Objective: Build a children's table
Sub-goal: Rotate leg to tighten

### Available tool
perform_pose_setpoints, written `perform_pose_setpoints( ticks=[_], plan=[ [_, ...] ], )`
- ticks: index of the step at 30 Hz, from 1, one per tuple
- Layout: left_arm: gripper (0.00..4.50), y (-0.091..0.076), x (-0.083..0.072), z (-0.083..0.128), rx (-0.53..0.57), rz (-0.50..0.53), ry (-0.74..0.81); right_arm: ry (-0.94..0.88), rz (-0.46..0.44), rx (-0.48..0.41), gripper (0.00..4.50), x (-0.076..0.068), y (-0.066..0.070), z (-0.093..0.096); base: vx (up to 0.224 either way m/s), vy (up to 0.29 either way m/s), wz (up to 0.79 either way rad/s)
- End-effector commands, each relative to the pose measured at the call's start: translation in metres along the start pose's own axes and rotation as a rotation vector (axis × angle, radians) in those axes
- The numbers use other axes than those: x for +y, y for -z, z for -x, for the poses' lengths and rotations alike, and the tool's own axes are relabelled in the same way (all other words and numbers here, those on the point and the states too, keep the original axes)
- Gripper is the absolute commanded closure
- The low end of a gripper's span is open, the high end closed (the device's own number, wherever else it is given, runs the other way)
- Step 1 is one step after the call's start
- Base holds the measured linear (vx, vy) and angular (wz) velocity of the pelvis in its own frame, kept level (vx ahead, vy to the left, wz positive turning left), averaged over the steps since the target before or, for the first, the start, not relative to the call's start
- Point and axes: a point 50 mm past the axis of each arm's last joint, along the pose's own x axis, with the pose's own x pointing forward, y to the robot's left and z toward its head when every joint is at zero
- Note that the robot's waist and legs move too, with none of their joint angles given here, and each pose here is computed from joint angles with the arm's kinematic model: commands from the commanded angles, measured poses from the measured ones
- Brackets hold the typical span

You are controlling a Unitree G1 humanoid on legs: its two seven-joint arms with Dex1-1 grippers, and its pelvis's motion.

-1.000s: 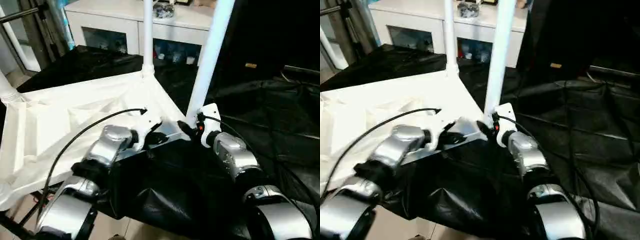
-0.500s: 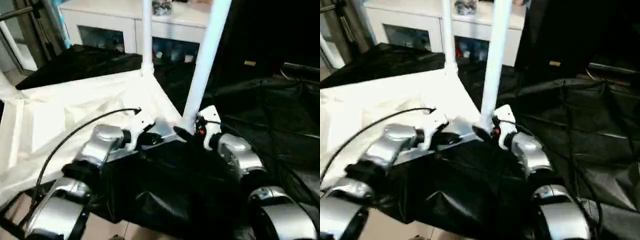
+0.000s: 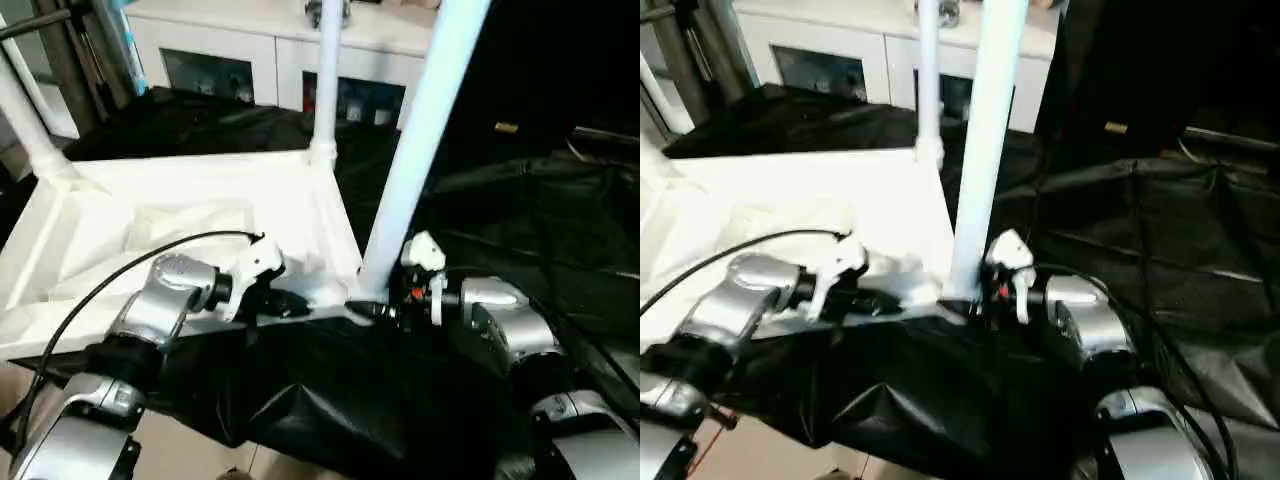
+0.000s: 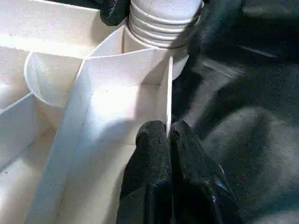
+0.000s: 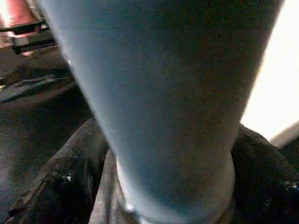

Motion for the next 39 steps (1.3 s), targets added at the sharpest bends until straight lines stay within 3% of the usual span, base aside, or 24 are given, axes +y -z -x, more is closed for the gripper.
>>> perform_pose_setpoints(
  ticks=[1,8,13,21,26,30,31,32,35,36,39],
  plan=[
    [4.5,-0.016,-0.01,-0.008,-0.074,-0.054,0.119,-0.078,-0.038,0.077,1.25,0.01,0.014,-0.005,0.0,0.0,0.0],
    [4.5,-0.015,-0.012,-0.007,-0.064,-0.055,0.133,-0.113,-0.048,0.094,1.75,0.015,0.017,-0.004,0.0,0.0,0.0],
    [4.5,-0.015,-0.008,-0.011,-0.068,-0.059,0.06,-0.086,-0.079,0.075,1.79,0.016,0.02,-0.006,0.0,0.0,0.0],
    [4.5,-0.03,0.02,-0.03,-0.111,-0.005,-0.262,0.411,-0.196,0.006,1.8,-0.011,0.02,-0.027,0.0,0.0,0.0],
    [4.5,-0.041,0.024,-0.047,-0.113,0.015,-0.335,0.541,-0.265,-0.012,1.8,-0.01,0.019,-0.047,0.0,0.0,0.0],
    [4.5,-0.046,0.023,-0.057,-0.123,0.019,-0.351,0.553,-0.265,-0.025,1.8,-0.006,0.017,-0.059,0.0,0.0,0.0],
    [4.5,-0.048,0.02,-0.063,-0.136,0.011,-0.335,0.537,-0.247,-0.023,1.24,-0.003,0.016,-0.064,0.0,0.0,0.0],
    [4.5,-0.049,0.019,-0.064,-0.141,0.005,-0.319,0.522,-0.253,-0.031,1.1,-0.003,0.015,-0.064,0.0,0.0,0.0],
    [4.5,-0.048,0.017,-0.063,-0.14,-0.007,-0.29,0.505,-0.264,-0.046,1.01,-0.004,0.014,-0.062,0.0,0.0,0.0],
    [4.5,-0.047,0.016,-0.062,-0.137,-0.016,-0.269,0.501,-0.261,-0.048,0.76,-0.005,0.013,-0.061,0.0,0.0,0.0],
    [4.5,-0.043,0.013,-0.056,-0.132,-0.024,-0.212,0.452,-0.205,-0.036,0.62,-0.008,0.011,-0.051,0.0,0.0,0.0]
  ],
)
